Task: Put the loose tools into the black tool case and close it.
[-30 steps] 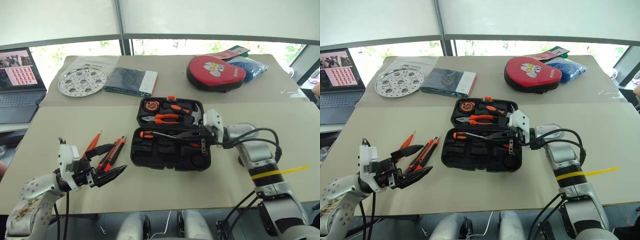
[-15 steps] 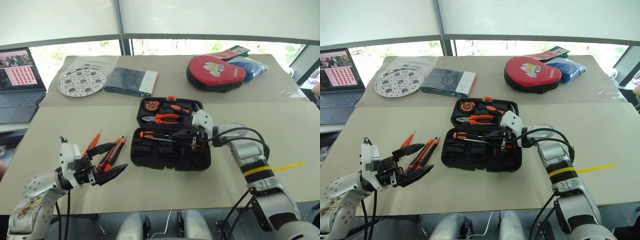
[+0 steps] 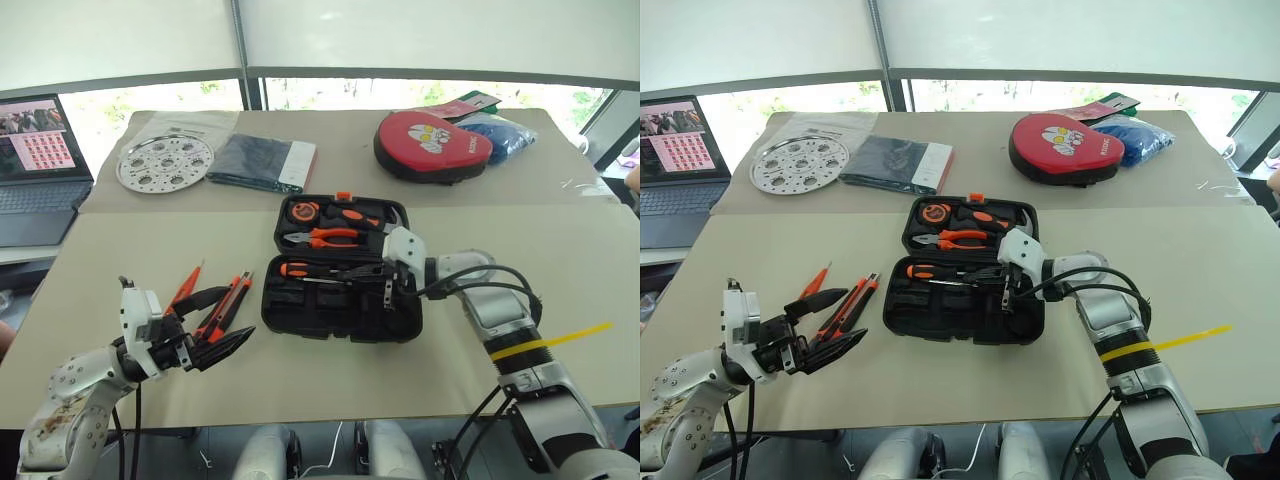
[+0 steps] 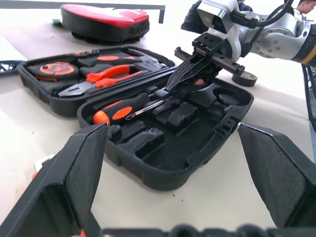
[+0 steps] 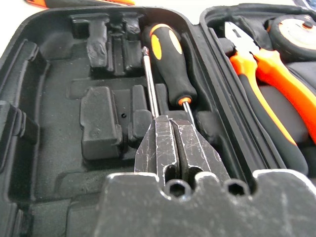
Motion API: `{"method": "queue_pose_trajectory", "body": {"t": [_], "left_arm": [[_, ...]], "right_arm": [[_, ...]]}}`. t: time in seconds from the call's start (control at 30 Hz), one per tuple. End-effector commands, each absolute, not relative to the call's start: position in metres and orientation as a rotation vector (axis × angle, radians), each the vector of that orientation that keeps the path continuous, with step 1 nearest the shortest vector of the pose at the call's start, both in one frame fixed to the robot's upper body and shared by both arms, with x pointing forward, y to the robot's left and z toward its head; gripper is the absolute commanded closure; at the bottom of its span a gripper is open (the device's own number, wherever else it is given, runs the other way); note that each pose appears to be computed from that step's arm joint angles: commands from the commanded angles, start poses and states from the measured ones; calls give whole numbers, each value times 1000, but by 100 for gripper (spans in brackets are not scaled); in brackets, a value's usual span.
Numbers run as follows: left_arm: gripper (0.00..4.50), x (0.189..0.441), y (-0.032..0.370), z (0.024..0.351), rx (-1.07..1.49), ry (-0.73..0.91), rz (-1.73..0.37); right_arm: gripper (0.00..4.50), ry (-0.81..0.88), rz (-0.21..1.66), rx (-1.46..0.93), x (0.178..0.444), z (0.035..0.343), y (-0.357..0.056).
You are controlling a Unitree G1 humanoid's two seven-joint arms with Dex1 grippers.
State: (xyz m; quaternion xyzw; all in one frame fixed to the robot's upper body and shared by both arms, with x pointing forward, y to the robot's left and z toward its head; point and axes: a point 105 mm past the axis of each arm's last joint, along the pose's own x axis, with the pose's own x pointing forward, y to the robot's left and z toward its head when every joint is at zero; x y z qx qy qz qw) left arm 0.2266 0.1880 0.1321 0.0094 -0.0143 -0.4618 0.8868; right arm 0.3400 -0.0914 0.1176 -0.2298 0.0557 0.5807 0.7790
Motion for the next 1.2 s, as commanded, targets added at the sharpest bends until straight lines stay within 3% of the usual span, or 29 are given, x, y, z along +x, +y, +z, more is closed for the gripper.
{"method": "queue_pose_trajectory", "body": {"t": [0.03, 0.2, 0.37, 0.43, 0.57, 0.67, 0.83, 0.93, 1.1, 1.2], "left_arm": [[0, 226, 185, 139, 52, -56, -970], [0, 227, 191, 134, 50, -22, -939], [0, 221, 223, 134, 28, 0, -776], [0, 215, 244, 134, 34, 17, -668], [0, 186, 296, 121, 92, 116, -404], [0, 163, 328, 113, 109, 168, -233], [0, 141, 359, 107, 111, 225, -116], [0, 143, 361, 112, 117, 234, -118], [0, 176, 327, 135, 37, 218, -242], [0, 200, 317, 135, 42, 316, -207]], "right_arm": [[444, 185, 1283, -549, 333, 99, -93], [444, 173, 1273, -547, 334, 96, -90], [444, -129, 1284, -343, 324, 154, -91], [390, -235, 1328, -283, 308, 174, -104], [275, -260, 1275, -268, 284, 182, -144], [164, -254, 1204, -313, 271, 177, -165], [7, -281, 1177, -336, 244, 163, -190], [7, -204, 1230, -253, 230, 157, -196], [7, -316, 1184, -288, 238, 178, -189], [7, -352, 1193, -287, 241, 190, -181]]}}
